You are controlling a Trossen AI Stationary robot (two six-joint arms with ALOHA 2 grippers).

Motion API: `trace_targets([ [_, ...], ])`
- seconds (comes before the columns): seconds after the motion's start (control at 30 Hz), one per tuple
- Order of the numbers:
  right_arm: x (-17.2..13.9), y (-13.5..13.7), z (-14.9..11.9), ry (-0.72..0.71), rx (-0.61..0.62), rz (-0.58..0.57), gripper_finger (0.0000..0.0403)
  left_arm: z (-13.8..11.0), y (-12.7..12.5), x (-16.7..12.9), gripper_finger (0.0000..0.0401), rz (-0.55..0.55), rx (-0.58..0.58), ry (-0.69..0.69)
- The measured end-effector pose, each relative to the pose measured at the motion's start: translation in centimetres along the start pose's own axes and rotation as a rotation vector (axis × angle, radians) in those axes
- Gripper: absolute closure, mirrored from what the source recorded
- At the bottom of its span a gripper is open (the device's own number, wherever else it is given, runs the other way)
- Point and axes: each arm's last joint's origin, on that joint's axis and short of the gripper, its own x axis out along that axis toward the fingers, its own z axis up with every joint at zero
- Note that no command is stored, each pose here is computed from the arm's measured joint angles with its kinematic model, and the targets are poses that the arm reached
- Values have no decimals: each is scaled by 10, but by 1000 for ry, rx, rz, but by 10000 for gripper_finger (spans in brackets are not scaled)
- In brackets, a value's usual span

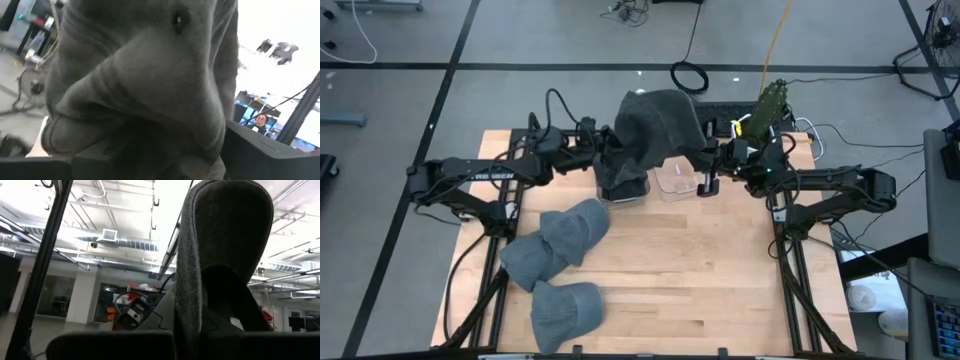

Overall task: Pick & Place hat
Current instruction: Put the black cap into the left transparent bin

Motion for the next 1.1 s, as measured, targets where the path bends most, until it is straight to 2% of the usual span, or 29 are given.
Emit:
trace_targets([
  [0.1,0,0,-1,5,-4,-1,403,4,-1,0,160,-41,25,-27],
  [0.23,0,0,-1,12,0,-1,403,13,-11,-2,160,-180,48,-90],
  [0.37,0,-1,-3,31,-6,-46,403,14,-15,-3,160,-300,14,-52],
  [0.5,0,-1,-4,36,-3,-52,403,12,-15,-3,160,-306,-25,-22],
  [0.73,0,2,-6,58,-17,-43,403,14,-17,-3,164,-326,-4,-42],
  [0.83,0,2,-7,65,-16,-44,403,16,-20,-5,192,-384,-19,-40],
  [1.0,0,2,-8,75,-13,-55,403,17,-30,-7,272,-516,5,-23],
  [1.1,0,2,-7,70,-14,-53,403,18,-33,-7,309,-517,-1,-45],
])
